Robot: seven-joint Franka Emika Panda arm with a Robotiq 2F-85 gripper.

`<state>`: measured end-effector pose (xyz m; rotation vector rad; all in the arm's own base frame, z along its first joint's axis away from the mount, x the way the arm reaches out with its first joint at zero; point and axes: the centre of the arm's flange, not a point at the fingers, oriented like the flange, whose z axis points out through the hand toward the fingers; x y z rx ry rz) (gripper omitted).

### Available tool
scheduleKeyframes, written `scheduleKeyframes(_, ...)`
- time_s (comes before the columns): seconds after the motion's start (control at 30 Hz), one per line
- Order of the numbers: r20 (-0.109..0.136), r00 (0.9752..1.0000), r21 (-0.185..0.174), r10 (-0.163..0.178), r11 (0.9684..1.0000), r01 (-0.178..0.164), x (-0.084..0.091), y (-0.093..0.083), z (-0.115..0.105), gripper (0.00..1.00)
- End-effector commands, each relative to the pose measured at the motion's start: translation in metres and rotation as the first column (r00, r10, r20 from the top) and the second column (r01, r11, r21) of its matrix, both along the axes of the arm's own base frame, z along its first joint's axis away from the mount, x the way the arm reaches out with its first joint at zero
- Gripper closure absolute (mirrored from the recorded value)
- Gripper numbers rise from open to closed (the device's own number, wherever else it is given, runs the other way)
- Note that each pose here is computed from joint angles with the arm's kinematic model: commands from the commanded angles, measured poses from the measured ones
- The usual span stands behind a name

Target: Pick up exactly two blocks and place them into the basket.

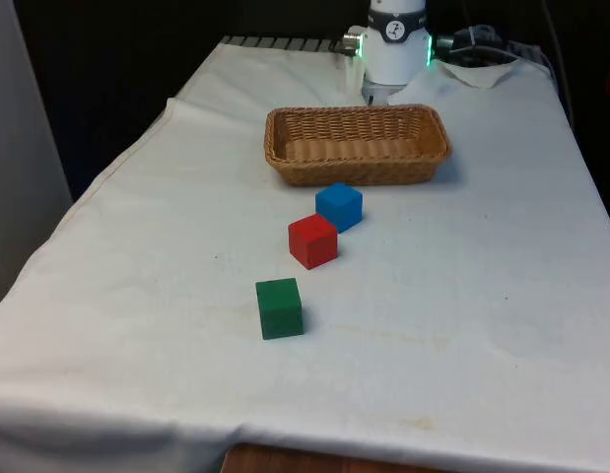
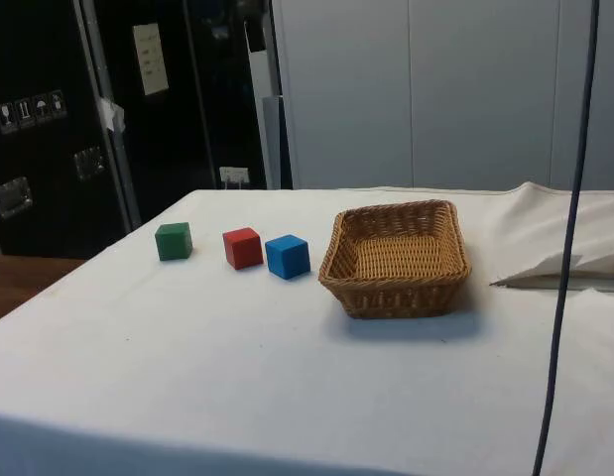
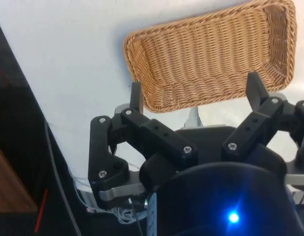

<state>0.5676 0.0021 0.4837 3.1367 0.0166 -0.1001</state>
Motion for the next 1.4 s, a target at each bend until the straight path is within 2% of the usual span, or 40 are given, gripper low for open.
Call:
scheduleKeyframes(0.0, 0.001, 1.0, -0.001, 0.0, 1.0, 0.0, 0.001, 0.0, -0.001, 0.0)
scheduleKeyframes(0.23, -0.001, 1.0, -0.005, 0.005, 1.0, -0.005, 0.026, 0.008, -0.012, 0.0)
scheduleKeyframes(0.27, 0.003, 1.0, -0.012, 0.003, 0.9999, -0.003, 0.024, 0.007, -0.011, 0.0)
scheduleKeyframes(0.57, 0.008, 0.9999, -0.014, 0.014, 0.9998, -0.014, 0.06, 0.022, -0.026, 0.0)
scheduleKeyframes(0.6, 0.01, 0.9999, -0.019, 0.013, 0.9997, -0.012, 0.056, 0.021, -0.022, 0.0)
scheduleKeyframes(0.63, 0.007, 0.9999, -0.018, 0.016, 0.9997, -0.016, 0.067, 0.023, -0.03, 0.0)
scheduleKeyframes(0.83, 0.011, 0.9996, -0.035, 0.027, 0.999, -0.027, 0.086, 0.025, -0.044, 0.0)
scheduleKeyframes(0.87, 0.011, 0.9997, -0.04, 0.022, 0.999, -0.021, 0.083, 0.024, -0.042, 0.0)
scheduleKeyframes(0.93, 0.015, 0.9992, -0.046, 0.036, 0.9983, -0.035, 0.093, 0.025, -0.052, 0.0)
scheduleKeyframes(1.1, 0.029, 0.9976, -0.057, 0.064, 0.9965, -0.062, 0.102, 0.022, -0.064, 0.0)
scheduleKeyframes(1.17, 0.022, 0.9979, -0.064, 0.062, 0.9961, -0.06, 0.102, 0.021, -0.066, 0.0)
scheduleKeyframes(1.2, 0.028, 0.9975, -0.054, 0.066, 0.9965, -0.064, 0.1, 0.02, -0.067, 0.0)
scheduleKeyframes(1.37, 0.018, 0.9978, -0.045, 0.064, 0.9969, -0.064, 0.098, 0.014, -0.08, 0.0)
